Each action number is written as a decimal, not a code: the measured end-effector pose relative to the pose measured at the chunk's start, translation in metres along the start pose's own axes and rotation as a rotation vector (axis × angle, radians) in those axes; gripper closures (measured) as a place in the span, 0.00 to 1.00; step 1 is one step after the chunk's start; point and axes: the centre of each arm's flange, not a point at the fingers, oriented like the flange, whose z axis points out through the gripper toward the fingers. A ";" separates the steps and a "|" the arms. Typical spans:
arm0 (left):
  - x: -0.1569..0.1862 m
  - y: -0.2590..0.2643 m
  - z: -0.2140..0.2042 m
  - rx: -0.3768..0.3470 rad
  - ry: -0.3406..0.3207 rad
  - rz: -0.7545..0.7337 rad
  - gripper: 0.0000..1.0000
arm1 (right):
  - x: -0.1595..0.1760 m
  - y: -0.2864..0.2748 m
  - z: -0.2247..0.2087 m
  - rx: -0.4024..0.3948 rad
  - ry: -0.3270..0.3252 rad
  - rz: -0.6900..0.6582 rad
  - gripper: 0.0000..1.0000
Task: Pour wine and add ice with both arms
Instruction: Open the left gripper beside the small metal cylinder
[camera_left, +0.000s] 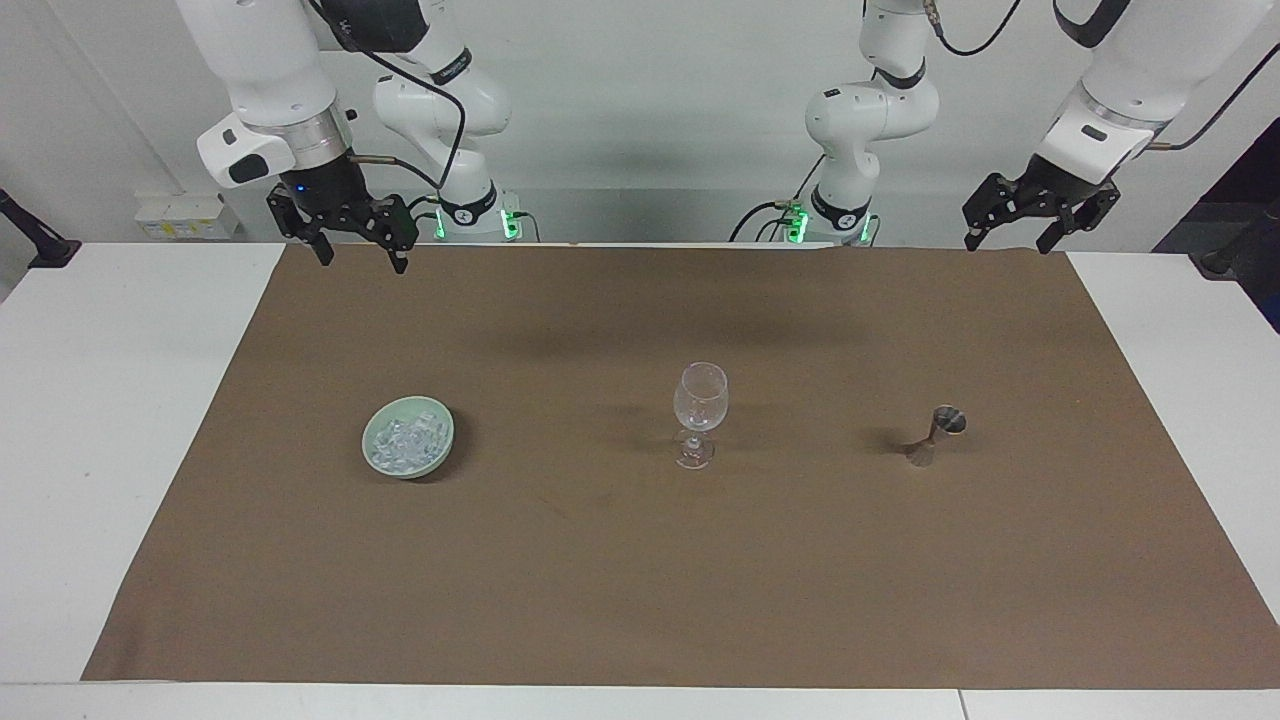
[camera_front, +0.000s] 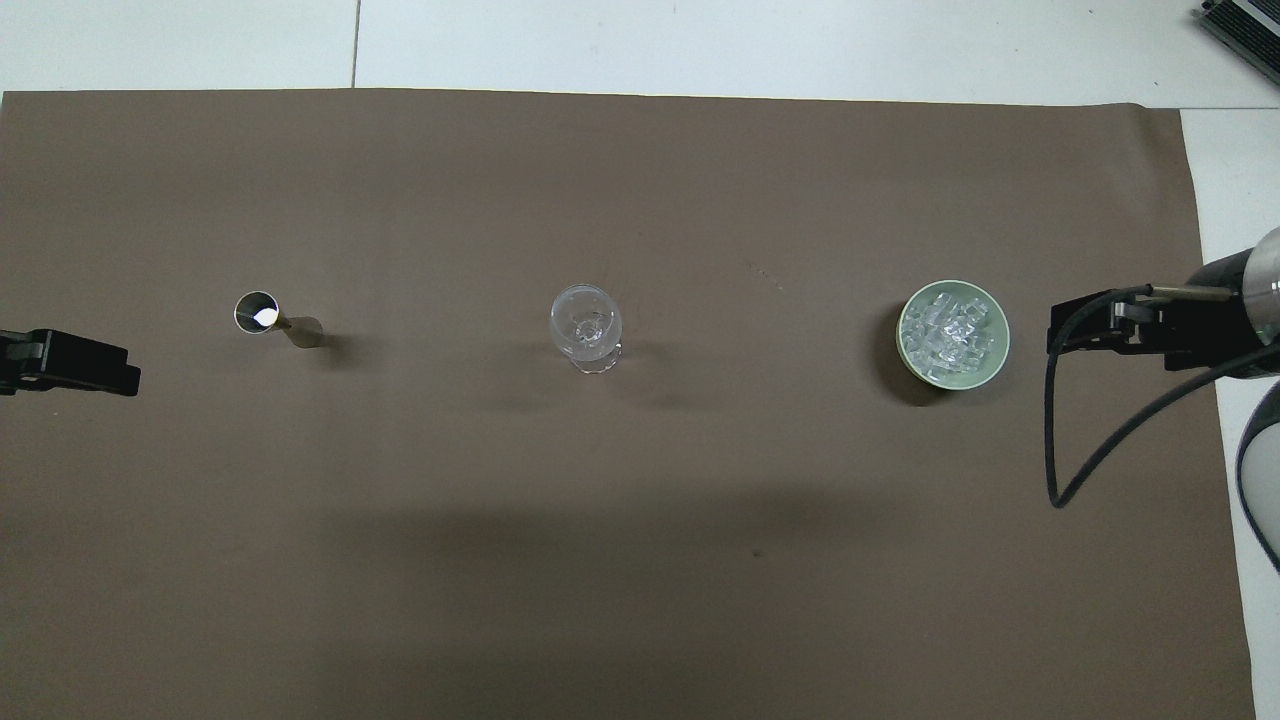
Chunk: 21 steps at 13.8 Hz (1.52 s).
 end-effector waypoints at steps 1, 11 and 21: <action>0.000 0.000 0.000 0.000 0.000 0.001 0.00 | 0.000 0.000 0.000 0.000 0.000 0.000 0.00; 0.006 -0.001 0.015 -0.059 -0.026 -0.351 0.00 | 0.000 0.000 0.000 0.000 0.000 0.000 0.00; 0.038 -0.058 0.072 -0.233 -0.166 -0.860 0.00 | 0.000 0.000 0.000 0.000 0.000 0.000 0.00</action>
